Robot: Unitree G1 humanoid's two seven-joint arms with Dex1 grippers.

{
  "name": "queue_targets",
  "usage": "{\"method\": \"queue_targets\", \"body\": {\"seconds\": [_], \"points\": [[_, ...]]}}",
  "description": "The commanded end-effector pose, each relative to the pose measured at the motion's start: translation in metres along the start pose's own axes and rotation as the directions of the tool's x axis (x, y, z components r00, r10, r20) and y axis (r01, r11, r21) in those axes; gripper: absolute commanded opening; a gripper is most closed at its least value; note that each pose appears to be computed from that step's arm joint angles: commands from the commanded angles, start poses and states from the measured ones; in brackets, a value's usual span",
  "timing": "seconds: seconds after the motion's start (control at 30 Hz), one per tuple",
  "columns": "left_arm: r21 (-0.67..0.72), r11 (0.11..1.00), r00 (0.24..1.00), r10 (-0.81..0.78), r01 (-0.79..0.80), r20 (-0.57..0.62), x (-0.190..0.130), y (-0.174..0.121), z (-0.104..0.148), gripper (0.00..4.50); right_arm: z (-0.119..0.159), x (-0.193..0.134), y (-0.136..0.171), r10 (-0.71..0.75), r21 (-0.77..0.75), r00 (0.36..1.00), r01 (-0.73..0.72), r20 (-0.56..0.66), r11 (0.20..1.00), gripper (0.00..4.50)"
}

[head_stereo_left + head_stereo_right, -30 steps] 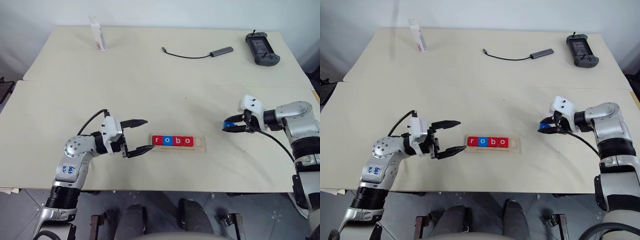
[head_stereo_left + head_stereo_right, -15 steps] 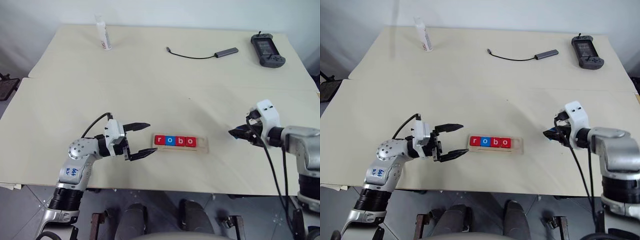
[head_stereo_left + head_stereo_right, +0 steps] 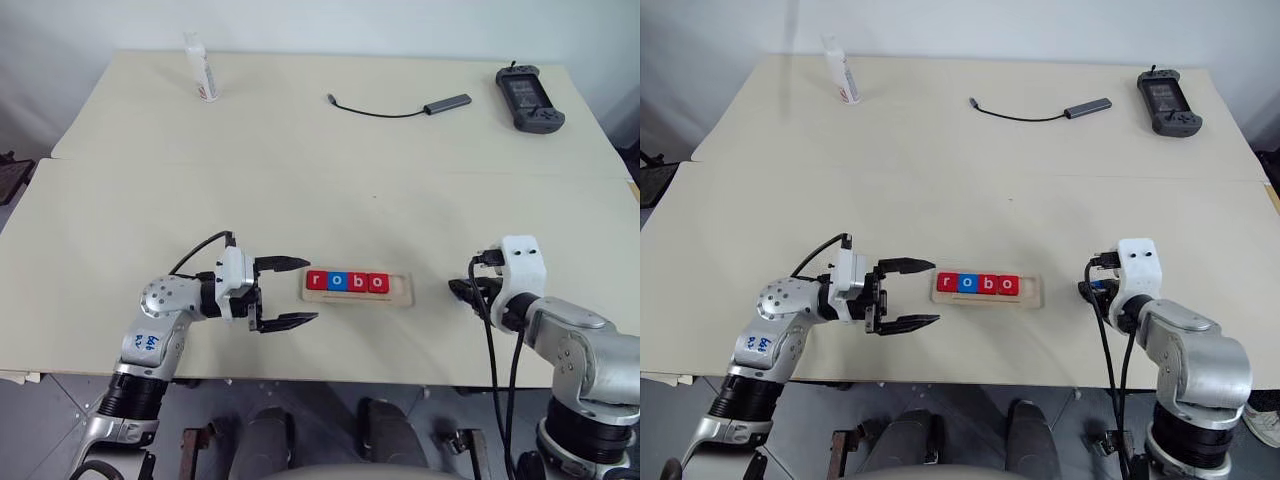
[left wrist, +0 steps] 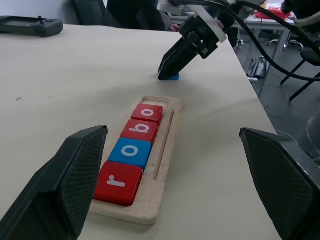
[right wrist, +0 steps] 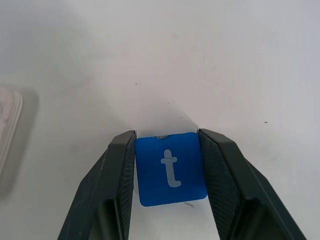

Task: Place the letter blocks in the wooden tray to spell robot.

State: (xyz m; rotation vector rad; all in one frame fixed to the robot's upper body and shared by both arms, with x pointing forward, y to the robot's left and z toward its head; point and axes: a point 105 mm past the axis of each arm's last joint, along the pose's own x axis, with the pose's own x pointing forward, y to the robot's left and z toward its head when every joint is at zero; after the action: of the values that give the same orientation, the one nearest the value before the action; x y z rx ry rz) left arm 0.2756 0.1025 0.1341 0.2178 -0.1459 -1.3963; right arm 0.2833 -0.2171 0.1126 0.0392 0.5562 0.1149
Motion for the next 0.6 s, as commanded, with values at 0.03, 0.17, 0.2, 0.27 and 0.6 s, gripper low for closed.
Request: {"method": "queue_targets", "body": {"seconds": [0.03,0.17,0.2,0.27,0.6], "points": [[0.033,0.999,1.0,0.001,-0.002,0.027,0.002,0.002,0.007,4.5,0.006,-0.003,-0.002,-0.026,0.014,0.999,0.025,0.029,1.0,2.35],[0.033,0.999,1.0,0.01,-0.011,0.029,0.002,0.003,0.007,4.5,0.017,-0.003,-0.013,-0.023,-0.039,0.998,0.026,0.057,0.999,3.57],[0.032,0.999,1.0,0.013,-0.013,0.028,0.001,0.003,0.006,4.5,0.02,-0.003,-0.016,0.012,-0.08,0.998,-0.007,0.056,0.997,3.9],[0.03,0.999,1.0,0.017,-0.018,0.025,0.0,0.003,0.006,4.5,0.024,-0.006,-0.019,0.118,-0.176,0.993,-0.112,0.022,0.978,4.48],[0.032,0.999,0.999,0.032,-0.032,0.014,-0.007,0.004,0.008,4.5,0.035,-0.02,-0.044,0.454,-0.598,0.882,-0.433,-0.127,0.674,4.48]]}}
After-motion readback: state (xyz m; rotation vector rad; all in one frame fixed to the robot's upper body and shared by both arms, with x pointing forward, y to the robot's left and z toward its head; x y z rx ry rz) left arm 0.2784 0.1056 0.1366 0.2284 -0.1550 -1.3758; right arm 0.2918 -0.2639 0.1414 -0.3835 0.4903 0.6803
